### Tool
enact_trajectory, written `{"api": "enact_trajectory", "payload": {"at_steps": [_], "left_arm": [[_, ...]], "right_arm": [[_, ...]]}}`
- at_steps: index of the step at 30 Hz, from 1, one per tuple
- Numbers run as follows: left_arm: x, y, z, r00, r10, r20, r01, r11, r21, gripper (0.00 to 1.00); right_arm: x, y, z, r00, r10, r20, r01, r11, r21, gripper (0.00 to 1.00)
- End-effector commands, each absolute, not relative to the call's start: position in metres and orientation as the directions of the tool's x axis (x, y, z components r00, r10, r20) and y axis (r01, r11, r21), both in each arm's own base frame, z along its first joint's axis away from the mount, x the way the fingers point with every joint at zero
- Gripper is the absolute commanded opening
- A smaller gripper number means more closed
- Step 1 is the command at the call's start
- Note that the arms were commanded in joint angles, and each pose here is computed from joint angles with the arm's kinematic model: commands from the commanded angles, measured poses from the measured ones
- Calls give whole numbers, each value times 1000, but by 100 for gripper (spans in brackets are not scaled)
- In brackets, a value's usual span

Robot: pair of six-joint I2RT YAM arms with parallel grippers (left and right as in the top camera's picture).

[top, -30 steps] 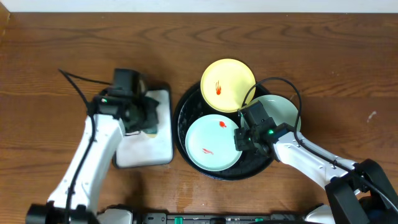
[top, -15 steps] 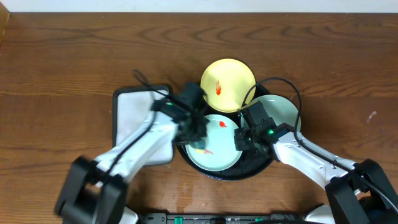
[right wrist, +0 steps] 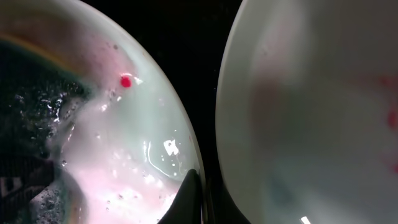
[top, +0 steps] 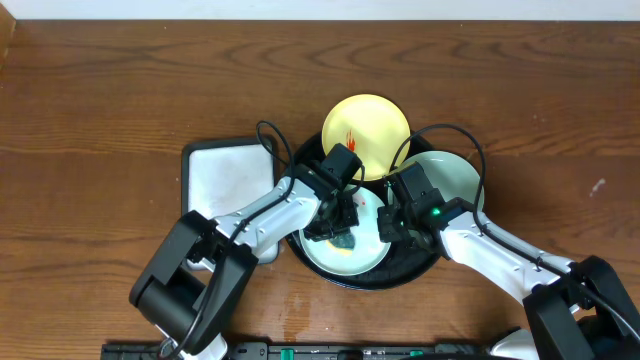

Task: Clean dirty plates on tray and stack at the side
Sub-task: 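Carry the sponge with the left gripper onto the held plate, then scrub the plate surface with the sponge in the left gripper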

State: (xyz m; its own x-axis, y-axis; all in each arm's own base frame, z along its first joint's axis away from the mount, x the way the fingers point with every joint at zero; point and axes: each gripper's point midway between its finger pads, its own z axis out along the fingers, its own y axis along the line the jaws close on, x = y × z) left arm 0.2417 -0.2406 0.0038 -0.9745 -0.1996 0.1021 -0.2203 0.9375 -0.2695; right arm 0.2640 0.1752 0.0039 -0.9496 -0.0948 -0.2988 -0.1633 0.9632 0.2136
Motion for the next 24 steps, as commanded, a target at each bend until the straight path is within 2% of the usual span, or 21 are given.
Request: {"api": "enact_trajectory", "payload": {"at_steps": [1, 4, 7, 9, 10, 11, 13, 19, 24], "left_arm": [[226, -199, -24, -948, -275, 159, -288, 955, -66, 7], [238, -161, -19, -936, -337, 100, -332, 941, 65, 7], [252, -148, -12, -926, -370, 73, -364, 928, 81, 7], [260, -157, -12, -928, -365, 70, -364, 931, 26, 7], [265, -167, -12, -939, -337, 73, -340, 940, -25, 7], [273, -192, -11, -961, -266, 72, -273, 952, -138, 7], [277, -213, -8, -972, -226, 61, -234, 948, -215, 7], [261, -264, -14, -991, -111, 79, -131, 936, -326, 7], [238, -288, -29, -990, -37, 139, -85, 931, -355, 8]], "right_arm": [[258, 165, -3, -956, -113, -272, -164, 971, 171, 1], [256, 163, -4, -958, -115, -263, -162, 973, 167, 1], [256, 163, -4, -958, -114, -263, -162, 973, 167, 1], [256, 163, -4, -958, -115, -262, -162, 973, 167, 1], [256, 163, -4, -959, -115, -261, -162, 973, 166, 1], [255, 163, -4, -959, -116, -258, -162, 973, 165, 1], [255, 163, -4, -959, -115, -258, -161, 973, 165, 1], [254, 162, -4, -960, -116, -254, -161, 973, 163, 1], [254, 162, -4, -960, -116, -255, -161, 973, 163, 1]]}}
